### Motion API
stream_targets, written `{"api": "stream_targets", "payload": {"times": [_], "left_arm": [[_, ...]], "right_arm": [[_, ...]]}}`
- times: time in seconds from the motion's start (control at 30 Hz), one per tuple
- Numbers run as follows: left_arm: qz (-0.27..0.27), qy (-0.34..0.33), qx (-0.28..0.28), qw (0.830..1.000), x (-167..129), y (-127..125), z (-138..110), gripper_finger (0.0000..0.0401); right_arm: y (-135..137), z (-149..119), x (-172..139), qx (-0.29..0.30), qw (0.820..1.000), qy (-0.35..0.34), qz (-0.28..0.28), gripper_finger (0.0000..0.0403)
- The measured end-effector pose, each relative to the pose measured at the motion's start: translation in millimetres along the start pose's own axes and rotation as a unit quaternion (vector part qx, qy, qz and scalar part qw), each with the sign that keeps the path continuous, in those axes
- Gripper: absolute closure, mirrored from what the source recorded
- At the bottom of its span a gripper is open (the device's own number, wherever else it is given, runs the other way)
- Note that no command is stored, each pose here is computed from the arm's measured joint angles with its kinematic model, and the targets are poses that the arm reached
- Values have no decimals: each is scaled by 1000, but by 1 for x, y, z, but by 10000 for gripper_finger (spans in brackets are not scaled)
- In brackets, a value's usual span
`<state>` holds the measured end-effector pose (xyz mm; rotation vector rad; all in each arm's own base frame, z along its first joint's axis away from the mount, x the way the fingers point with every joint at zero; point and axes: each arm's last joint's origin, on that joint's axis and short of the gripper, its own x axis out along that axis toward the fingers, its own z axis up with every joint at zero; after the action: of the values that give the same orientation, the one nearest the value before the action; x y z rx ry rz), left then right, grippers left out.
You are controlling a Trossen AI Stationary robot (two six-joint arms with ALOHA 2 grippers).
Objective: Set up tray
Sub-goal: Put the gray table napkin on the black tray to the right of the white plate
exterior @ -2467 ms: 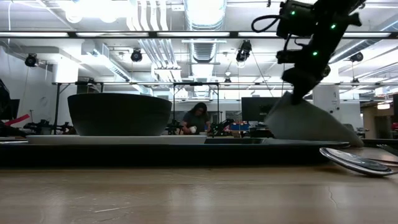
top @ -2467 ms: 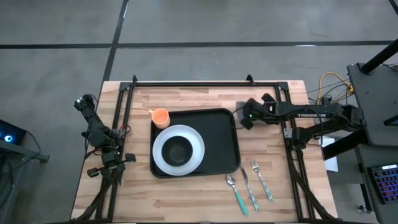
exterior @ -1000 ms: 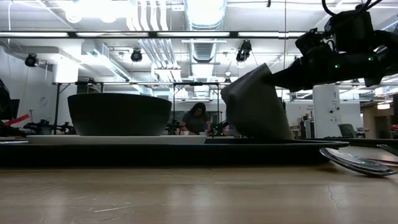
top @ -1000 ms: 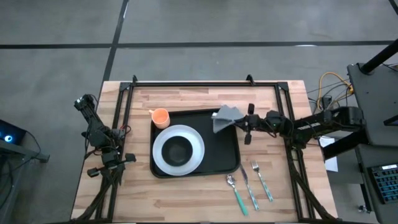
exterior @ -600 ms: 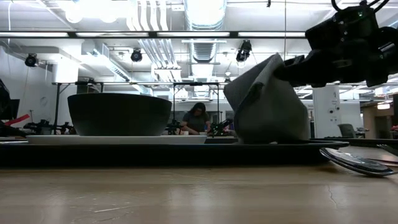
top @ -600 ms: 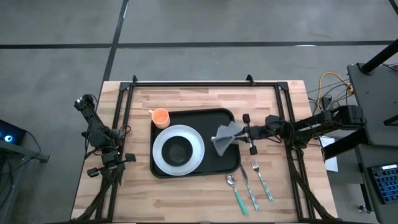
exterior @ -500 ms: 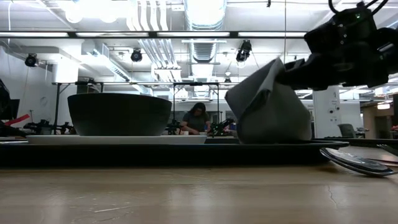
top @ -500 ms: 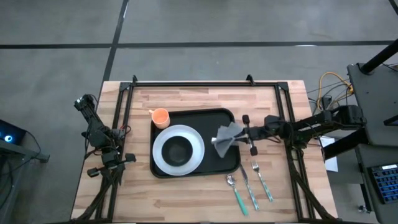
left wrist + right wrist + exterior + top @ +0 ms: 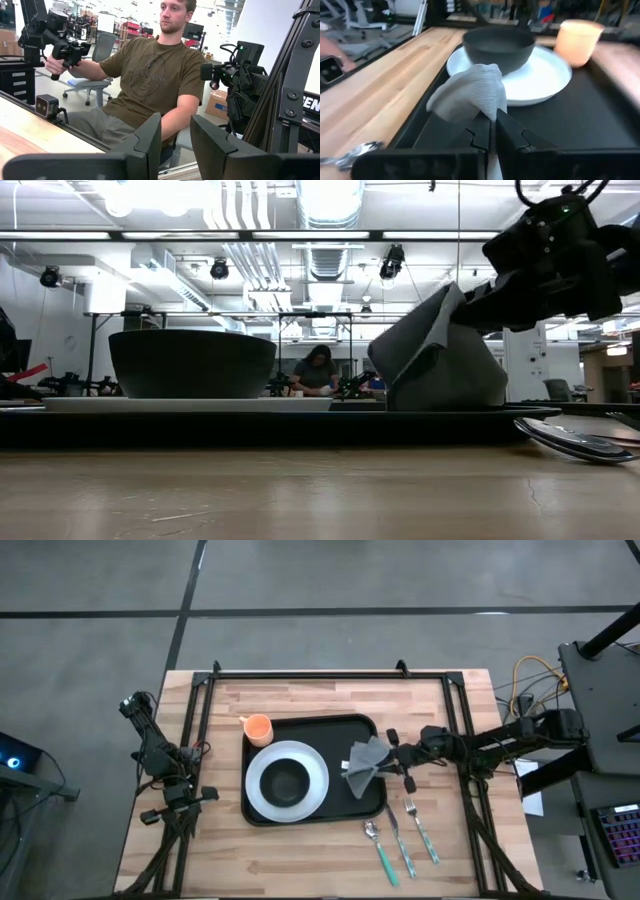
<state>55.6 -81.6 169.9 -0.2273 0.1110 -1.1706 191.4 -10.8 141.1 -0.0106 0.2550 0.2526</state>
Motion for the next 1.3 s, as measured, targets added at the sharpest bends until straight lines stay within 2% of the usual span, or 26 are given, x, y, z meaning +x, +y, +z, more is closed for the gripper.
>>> {"api": "stream_targets", "payload": {"times": [0.1,0.27,0.53,0.7,1.07,1.3], "left_arm": [[0,0,0,1000,0,0,0,316],[0,0,0,1000,0,0,0,316],[0,0,0,1000,0,0,0,316],[0,0,0,1000,0,0,0,316],[0,0,0,1000,0,0,0,316],[0,0,0,1000,0,0,0,316]], "right_arm": [[0,1,4,26,999,29,21,375],[-4,8,12,73,993,93,25,328],[-7,26,18,132,969,206,25,256],[-8,31,18,165,957,238,19,224],[-8,36,18,166,953,253,23,207],[-6,44,11,189,926,327,18,207]]}}
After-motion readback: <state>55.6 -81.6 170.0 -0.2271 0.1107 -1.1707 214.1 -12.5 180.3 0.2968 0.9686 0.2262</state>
